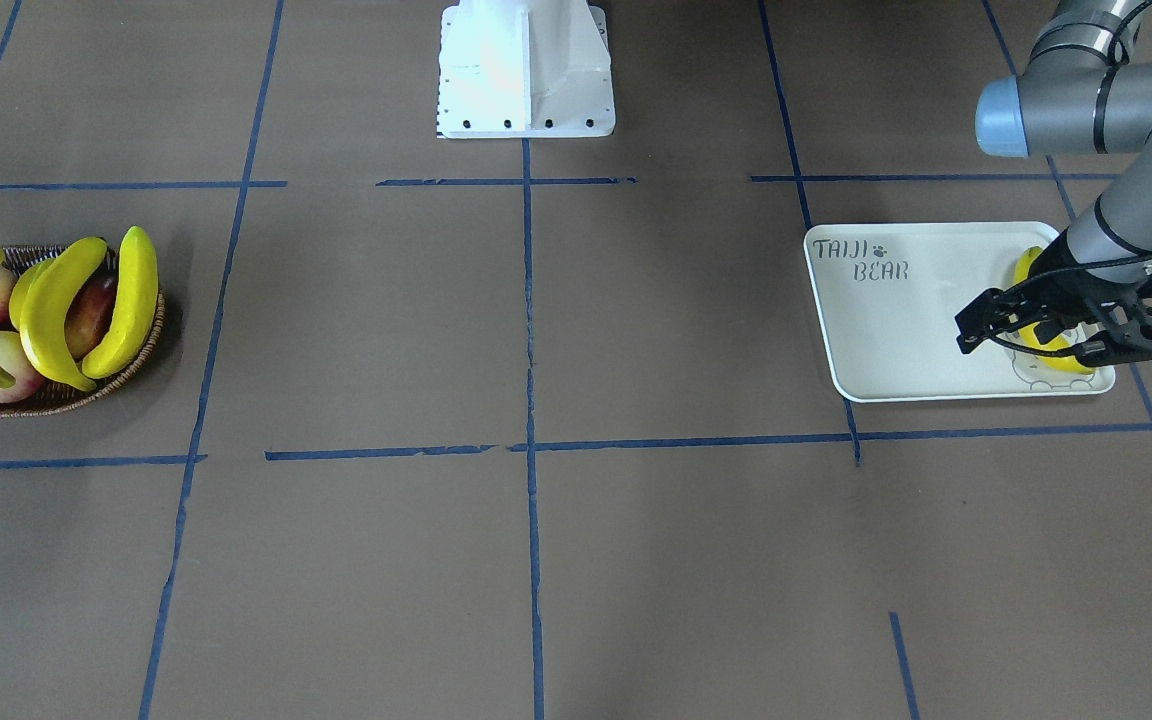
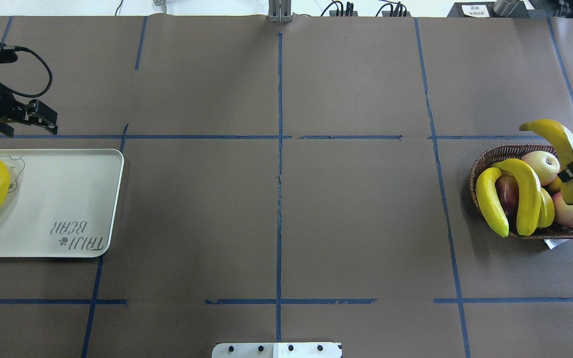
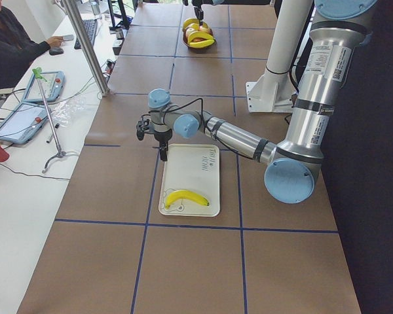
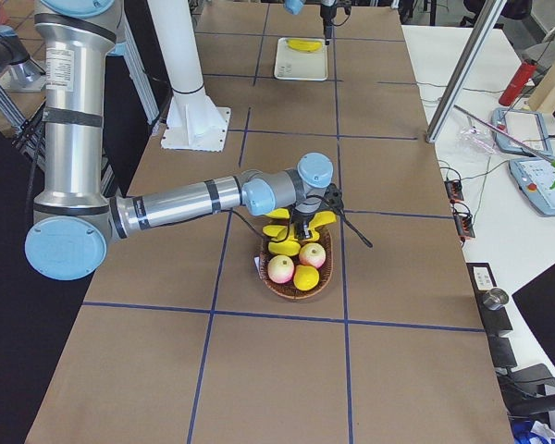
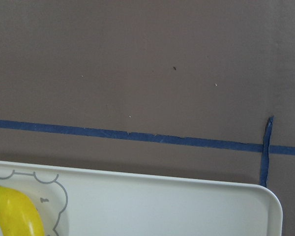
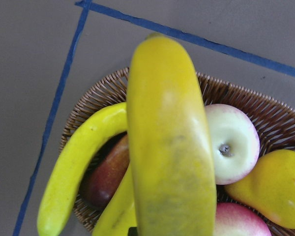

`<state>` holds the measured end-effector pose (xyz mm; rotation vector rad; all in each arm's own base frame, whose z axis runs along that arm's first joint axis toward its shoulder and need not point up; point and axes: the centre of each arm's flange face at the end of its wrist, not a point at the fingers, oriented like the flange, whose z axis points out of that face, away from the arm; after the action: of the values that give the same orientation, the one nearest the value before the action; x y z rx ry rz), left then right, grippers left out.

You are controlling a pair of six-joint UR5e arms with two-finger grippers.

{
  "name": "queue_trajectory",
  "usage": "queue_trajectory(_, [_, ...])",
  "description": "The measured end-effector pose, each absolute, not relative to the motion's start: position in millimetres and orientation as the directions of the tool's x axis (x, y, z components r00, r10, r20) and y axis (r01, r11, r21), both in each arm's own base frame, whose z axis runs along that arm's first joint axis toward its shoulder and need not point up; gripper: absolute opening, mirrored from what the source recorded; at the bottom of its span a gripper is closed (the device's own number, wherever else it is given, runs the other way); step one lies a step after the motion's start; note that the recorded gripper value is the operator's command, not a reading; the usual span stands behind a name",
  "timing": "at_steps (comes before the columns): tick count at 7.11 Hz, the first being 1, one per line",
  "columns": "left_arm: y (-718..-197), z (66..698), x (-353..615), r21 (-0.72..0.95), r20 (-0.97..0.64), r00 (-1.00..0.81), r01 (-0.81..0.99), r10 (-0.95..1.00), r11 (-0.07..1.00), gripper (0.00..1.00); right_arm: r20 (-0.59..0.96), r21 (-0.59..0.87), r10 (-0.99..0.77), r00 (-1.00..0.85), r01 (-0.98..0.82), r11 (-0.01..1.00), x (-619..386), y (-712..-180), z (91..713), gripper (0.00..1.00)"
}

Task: Transfer all bananas from basket to plate

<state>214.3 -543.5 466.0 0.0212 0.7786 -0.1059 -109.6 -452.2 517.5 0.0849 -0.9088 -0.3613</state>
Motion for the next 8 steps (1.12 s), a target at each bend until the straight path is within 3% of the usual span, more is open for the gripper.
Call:
queue_trajectory(2, [-547.1, 452.2, 219.3, -0.006, -0.712, 0.698, 0.102, -0.076, 0.995, 1.00, 0.791, 0.252, -0.350, 0.502, 0.255, 0.934, -119.5, -467.3, 452.8, 0.00])
queue_trajectory(5, [-551.6, 403.3, 273.6, -0.011, -0.745, 0.663, 0.097, -0.073, 0.995, 1.00, 0.867, 0.192, -0.265, 0.422, 0.207, 0.959, -222.3, -492.2, 305.1, 0.00])
queue_trajectory(8, [-550.5, 340.5, 311.9, -0.031, -0.850, 0.511, 0.198, -0.130, 0.980, 1.00, 0.881, 0.120, -0.162, 0.444, 0.121, 0.985, -326.7, -467.2, 194.0, 0.00])
